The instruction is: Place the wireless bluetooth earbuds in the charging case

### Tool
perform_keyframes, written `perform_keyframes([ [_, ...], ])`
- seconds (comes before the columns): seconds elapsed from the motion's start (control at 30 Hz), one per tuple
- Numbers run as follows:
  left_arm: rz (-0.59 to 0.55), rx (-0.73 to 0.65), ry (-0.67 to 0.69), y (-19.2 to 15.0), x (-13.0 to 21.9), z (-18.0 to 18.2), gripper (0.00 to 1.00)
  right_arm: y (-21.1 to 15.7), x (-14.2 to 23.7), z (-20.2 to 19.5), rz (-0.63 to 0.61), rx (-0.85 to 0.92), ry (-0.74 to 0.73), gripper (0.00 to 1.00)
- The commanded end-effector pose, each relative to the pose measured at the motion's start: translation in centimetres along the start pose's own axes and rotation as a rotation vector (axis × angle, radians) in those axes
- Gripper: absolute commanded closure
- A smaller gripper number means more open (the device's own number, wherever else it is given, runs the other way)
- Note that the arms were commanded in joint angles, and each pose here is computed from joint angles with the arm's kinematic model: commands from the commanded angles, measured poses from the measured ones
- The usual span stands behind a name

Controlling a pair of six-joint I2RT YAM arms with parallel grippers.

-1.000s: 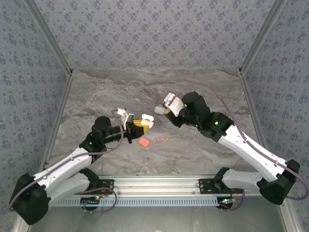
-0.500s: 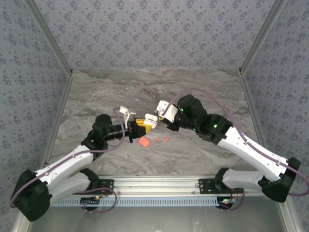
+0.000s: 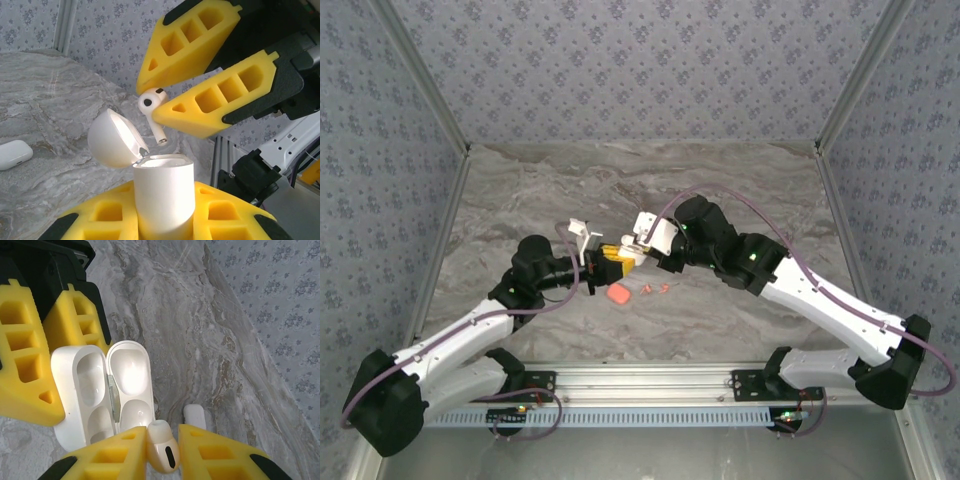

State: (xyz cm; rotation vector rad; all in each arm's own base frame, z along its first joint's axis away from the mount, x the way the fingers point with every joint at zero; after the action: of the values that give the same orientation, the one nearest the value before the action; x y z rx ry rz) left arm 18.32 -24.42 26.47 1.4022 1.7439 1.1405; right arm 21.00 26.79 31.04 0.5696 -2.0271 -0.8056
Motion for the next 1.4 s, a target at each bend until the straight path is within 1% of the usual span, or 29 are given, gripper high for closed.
perform_keyframes([
  [0.0,-0.049,-0.051,-0.050,1.9,0.0,-1.4,1.00,0.8,0.6,0.0,-0.006,0.024,0.011,0.75],
  [0.23,-0.053,-0.053,-0.048,2.0,0.0,-1.5,1.00,0.4,0.3,0.7,0.012,0.027,0.044,0.75],
  [0.6,-0.053,-0.053,-0.048,1.9,0.0,-1.5,1.00,0.9,-0.1,1.0,-0.006,0.009,0.073,0.75],
  [0.73,-0.058,-0.057,-0.043,2.0,0.0,-1.5,1.00,1.3,0.2,1.5,-0.026,-0.003,0.120,0.75],
  [0.9,-0.075,-0.077,-0.034,2.3,0.2,-1.6,1.00,1.5,1.1,2.2,-0.040,-0.046,0.226,0.74],
  [1.0,-0.084,-0.087,-0.039,2.6,0.3,-1.9,1.00,1.8,1.6,2.3,-0.065,-0.085,0.278,0.72],
  [1.07,-0.090,-0.096,-0.043,2.7,0.4,-2.1,1.00,2.0,1.8,2.1,-0.074,-0.103,0.297,0.69],
  [1.2,-0.102,-0.108,-0.046,3.0,0.5,-2.3,1.00,2.7,2.4,1.3,-0.108,-0.145,0.316,0.60],
  [1.27,-0.105,-0.112,-0.046,3.1,0.6,-2.4,1.00,3.3,2.9,0.7,-0.133,-0.170,0.313,0.55],
  [1.37,-0.108,-0.114,-0.042,3.2,0.6,-2.4,1.00,4.0,3.8,-0.9,-0.167,-0.225,0.266,0.51],
])
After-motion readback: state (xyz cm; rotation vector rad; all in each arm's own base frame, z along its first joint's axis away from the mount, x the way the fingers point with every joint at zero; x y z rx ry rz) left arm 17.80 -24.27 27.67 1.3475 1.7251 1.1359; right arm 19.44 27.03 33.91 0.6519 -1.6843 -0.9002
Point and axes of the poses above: each hand's point on the last joint's axis, 136 mm out from that joint toward the fingers, its own x axis back along the fingers, its own z axis along the line the jaws close on, y = z × x, the point moved 4 cm from there along x, back along the fingers, and after that the axes turned 1 degree about x, right-handed, at the moved point
